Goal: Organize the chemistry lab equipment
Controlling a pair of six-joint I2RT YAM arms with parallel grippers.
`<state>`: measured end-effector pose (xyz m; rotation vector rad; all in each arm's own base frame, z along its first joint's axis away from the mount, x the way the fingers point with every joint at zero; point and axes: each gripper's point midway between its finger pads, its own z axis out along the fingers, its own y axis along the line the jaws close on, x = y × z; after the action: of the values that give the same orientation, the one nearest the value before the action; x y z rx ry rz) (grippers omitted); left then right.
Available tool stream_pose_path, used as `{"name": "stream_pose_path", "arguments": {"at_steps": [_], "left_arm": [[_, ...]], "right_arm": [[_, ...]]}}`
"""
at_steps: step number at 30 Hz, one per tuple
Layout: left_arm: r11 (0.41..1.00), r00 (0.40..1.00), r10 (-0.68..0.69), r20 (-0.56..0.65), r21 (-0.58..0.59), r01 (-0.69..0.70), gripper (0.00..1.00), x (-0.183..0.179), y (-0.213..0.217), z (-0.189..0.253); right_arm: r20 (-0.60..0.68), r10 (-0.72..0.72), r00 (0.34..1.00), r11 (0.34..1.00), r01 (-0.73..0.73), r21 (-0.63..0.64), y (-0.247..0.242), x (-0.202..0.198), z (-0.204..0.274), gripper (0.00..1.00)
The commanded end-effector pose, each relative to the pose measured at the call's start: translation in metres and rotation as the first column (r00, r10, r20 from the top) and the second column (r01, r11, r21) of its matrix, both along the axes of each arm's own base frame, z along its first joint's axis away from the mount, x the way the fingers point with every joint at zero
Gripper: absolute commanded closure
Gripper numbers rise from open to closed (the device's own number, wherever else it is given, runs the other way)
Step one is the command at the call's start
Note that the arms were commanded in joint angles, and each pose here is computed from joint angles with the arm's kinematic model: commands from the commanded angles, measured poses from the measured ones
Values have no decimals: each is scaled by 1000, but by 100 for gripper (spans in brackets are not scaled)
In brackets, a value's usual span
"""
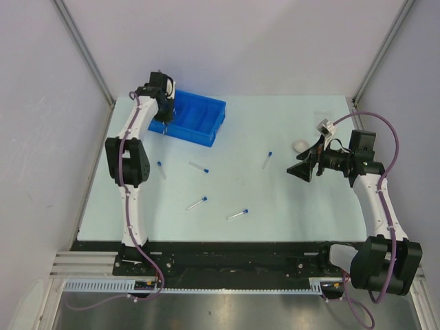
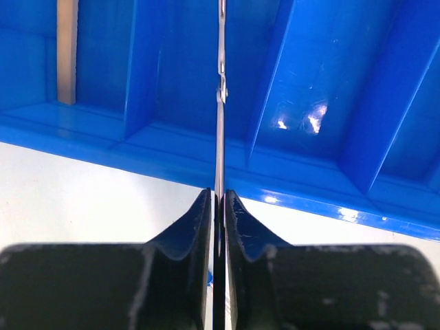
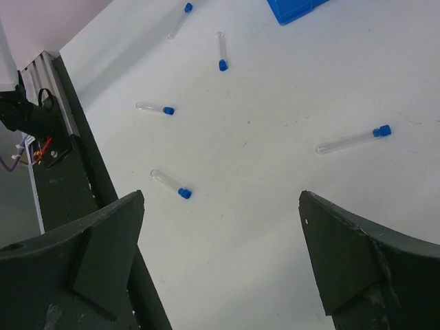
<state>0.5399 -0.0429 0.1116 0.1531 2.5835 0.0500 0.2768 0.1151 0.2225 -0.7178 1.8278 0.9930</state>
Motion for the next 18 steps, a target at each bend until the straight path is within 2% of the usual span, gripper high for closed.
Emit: {"name": "stream_pose_path", "arguments": {"at_steps": [1,5,10,16,18], "left_arm": [[1000,992,-7,130,-1,7,78,17,7,47],[1000,985,10,175,-19,-7,68,17,8,69],[999,959,40,279,-34,-31,59,10,11,122],[997,884,71,463,-35,-62,40,-21,21,193],[996,842,90,532,-51,-75,33,-45,25,211]], "right_arm": [[13,10,1000,1000,-10,8,-1,-2,2,0],[16,3,1000,1000,-4,6,-3,-1,1,0],[29,-9,1000,1000,9,0,-8,0,2,0],[91,-35,995,998,39,-40,-21,-1,5,0],[115,-41,993,997,48,-56,-25,-1,5,0]]}}
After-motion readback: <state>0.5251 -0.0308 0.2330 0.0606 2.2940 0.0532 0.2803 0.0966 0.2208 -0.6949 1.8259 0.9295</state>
